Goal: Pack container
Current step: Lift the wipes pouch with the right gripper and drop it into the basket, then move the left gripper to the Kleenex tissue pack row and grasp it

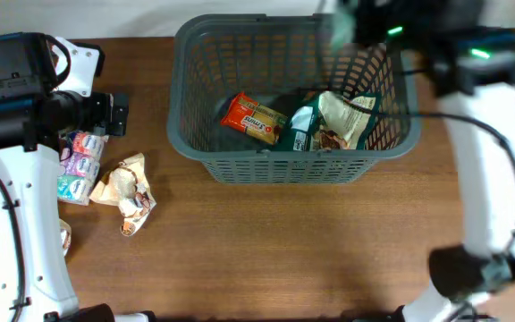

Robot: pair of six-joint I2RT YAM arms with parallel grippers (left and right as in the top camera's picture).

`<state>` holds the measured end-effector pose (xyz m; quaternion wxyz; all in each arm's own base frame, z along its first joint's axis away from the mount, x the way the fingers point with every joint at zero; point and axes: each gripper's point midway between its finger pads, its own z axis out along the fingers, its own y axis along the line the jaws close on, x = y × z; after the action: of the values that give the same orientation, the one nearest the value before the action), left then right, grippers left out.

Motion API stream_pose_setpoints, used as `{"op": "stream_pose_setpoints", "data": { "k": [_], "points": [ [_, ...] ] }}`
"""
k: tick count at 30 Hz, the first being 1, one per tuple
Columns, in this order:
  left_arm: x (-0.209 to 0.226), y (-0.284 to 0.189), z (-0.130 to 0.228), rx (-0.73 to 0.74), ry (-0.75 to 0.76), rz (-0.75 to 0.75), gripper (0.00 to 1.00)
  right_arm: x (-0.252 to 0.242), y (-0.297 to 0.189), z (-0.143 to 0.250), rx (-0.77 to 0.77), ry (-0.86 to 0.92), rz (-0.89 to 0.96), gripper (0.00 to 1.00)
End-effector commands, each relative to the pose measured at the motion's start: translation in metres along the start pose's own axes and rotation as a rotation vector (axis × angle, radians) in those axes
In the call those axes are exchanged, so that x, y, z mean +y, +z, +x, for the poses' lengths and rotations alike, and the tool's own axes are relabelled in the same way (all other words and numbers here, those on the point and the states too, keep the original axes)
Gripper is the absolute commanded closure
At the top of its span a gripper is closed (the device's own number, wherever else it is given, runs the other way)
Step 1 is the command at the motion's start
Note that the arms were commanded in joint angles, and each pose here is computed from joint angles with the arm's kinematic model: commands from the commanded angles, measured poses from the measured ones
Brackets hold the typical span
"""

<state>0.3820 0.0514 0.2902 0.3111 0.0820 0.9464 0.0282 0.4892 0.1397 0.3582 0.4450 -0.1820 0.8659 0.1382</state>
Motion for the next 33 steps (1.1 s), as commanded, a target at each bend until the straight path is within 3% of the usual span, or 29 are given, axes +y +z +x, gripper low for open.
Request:
{"op": "stream_pose_setpoints", "data": {
  "k": [1,5,6,7,8,15,21,27,33],
  "points": [
    [0.002,0.003,0.0,0.003,0.007,0.001,0.01,-0.025,0.035,0.044,0.165,0.013,0.11,0.96],
    [0.002,0.003,0.0,0.002,0.007,0.001,0.01,-0.027,0.052,0.077,0.286,0.036,0.098,0.96],
    [0.002,0.003,-0.001,-0.001,0.007,0.001,0.01,-0.027,0.052,0.078,0.291,0.037,0.098,0.69],
    [0.003,0.003,-0.002,-0.005,0.008,-0.001,0.01,-0.027,0.052,0.078,0.29,0.032,0.097,0.32],
    [0.003,0.003,-0.004,-0.012,0.008,-0.004,0.01,-0.027,0.05,0.075,0.282,0.019,0.096,0.01],
    [0.005,0.003,-0.008,-0.028,0.012,-0.013,0.01,-0.022,-0.029,-0.006,0.041,-0.062,0.174,0.01],
    [0.043,0.003,0.001,-0.003,-0.031,-0.136,0.01,-0.055,-0.169,-0.056,-0.162,-0.023,0.547,0.01],
    [0.114,0.029,0.034,0.093,-0.034,-0.203,0.01,-0.079,-0.29,-0.04,-0.264,0.094,0.753,0.01],
    [0.151,0.095,0.067,0.132,0.081,-0.049,0.0,-0.082,-0.335,-0.006,-0.218,0.132,0.825,0.01]
  ]
}}
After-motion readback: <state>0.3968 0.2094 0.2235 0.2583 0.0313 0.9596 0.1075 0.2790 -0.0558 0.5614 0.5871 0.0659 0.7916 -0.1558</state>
